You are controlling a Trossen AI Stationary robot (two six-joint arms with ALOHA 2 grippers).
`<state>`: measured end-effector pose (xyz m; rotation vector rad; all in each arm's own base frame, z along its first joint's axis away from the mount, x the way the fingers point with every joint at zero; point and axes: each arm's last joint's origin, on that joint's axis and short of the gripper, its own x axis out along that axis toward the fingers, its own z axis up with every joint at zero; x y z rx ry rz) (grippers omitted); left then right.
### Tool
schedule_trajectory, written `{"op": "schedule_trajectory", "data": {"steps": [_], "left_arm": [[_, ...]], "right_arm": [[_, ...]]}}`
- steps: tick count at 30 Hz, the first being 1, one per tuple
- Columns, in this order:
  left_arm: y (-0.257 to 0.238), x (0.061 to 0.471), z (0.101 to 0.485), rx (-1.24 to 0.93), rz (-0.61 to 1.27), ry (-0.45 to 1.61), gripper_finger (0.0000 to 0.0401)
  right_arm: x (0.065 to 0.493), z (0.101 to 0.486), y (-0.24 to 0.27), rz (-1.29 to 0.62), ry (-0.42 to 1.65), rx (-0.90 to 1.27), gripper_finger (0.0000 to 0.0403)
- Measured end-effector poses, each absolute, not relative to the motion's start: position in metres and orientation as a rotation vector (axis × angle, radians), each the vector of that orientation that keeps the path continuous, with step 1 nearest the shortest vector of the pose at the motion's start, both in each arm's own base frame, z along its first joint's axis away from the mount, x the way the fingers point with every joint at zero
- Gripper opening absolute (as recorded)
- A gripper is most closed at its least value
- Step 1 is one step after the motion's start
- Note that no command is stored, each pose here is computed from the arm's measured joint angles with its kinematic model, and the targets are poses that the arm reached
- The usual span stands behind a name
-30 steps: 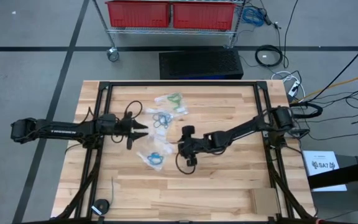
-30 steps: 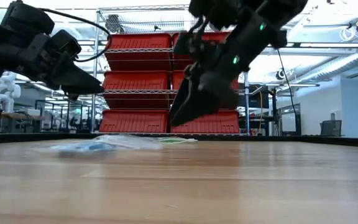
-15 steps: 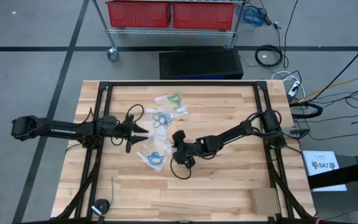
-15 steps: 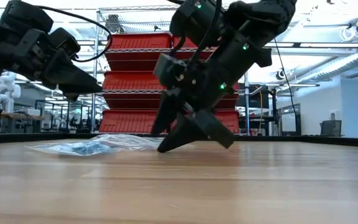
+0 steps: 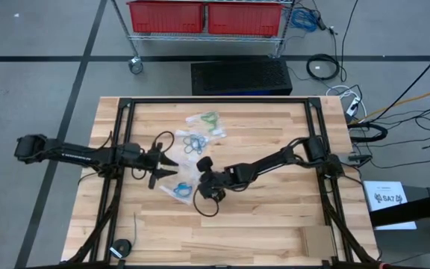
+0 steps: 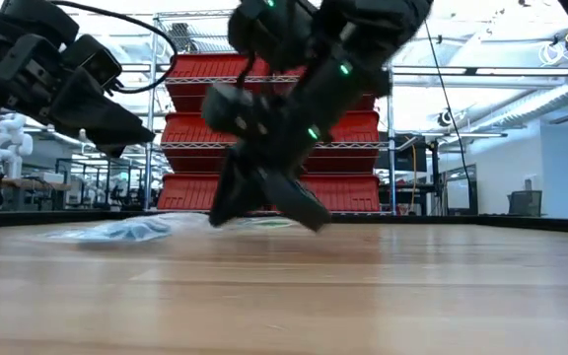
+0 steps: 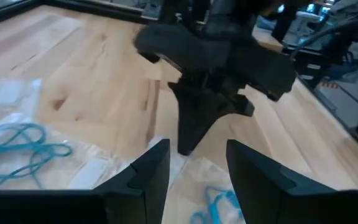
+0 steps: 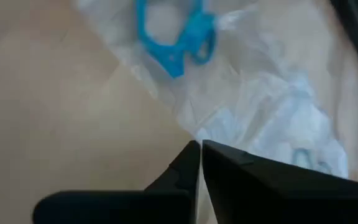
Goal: Sort rubber bands
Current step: Close the bottom transparent zip bag
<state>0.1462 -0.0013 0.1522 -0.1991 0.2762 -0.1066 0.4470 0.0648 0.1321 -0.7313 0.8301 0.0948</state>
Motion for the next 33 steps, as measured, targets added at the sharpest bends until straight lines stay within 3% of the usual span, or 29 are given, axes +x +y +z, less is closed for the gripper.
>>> {"op": "schedule_trajectory", "data": {"steps": [6, 11, 18, 33], "left_arm": [[-0.01, 0.152, 0.168, -0.188, -0.153, 0.286, 0.0164], [-0.018, 0.16, 0.183, -0.125, -0.077, 0.411, 0.0164], [-0.033, 0.19, 0.205, -0.138, -0.09, 0.474, 0.0164], [-0.046, 0.23, 0.225, -0.261, 0.009, 0.565, 0.0164]], "right_arm": [[0.453, 0.167, 0.067, 0.045, 0.976, -0.563, 0.0002], [0.451, 0.208, 0.066, -0.045, 1.114, -0.383, 0.0001], [0.457, 0.255, 0.068, -0.114, 1.041, -0.225, 0.0], [0.46, 0.262, 0.069, -0.222, 0.986, -0.258, 0.0]]}}
